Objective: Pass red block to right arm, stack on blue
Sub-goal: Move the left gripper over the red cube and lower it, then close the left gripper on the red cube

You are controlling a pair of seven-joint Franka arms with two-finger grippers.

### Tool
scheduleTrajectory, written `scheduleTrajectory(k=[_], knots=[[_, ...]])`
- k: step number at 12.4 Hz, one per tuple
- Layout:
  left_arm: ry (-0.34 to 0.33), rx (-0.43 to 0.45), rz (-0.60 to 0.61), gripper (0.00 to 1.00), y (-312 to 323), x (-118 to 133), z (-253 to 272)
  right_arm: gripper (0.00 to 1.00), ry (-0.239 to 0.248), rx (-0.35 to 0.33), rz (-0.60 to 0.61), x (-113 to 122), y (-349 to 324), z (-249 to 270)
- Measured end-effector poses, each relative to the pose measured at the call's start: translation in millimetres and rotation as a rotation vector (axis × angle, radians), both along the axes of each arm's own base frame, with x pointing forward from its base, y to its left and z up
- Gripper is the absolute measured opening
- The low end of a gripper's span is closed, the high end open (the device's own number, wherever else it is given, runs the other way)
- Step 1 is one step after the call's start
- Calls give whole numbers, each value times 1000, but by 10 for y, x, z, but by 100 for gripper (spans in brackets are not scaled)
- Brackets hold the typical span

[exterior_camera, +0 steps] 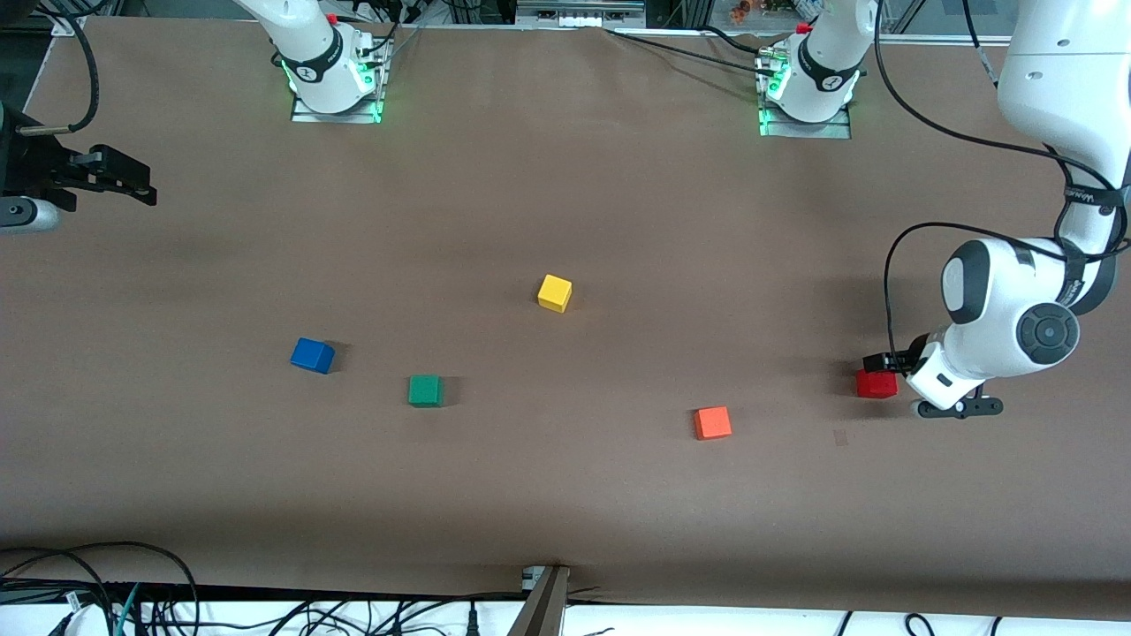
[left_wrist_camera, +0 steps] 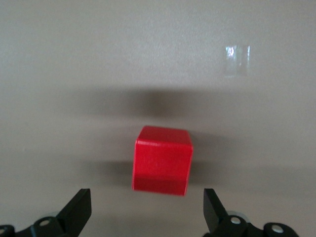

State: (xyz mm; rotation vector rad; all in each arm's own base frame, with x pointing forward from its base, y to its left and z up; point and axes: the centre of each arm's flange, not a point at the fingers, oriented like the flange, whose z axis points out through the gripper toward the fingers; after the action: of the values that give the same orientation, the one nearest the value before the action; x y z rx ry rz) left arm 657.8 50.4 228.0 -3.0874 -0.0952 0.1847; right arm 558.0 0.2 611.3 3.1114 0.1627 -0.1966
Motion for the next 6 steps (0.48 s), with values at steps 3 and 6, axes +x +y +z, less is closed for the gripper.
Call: scheduleTrajectory(k=[3, 6], knots=[[-27, -5, -11, 100, -51, 104, -221, 100, 0, 0, 0, 0, 0, 0], [-34, -9, -14, 100, -61, 126, -351, 100, 0, 0, 0, 0, 0, 0]])
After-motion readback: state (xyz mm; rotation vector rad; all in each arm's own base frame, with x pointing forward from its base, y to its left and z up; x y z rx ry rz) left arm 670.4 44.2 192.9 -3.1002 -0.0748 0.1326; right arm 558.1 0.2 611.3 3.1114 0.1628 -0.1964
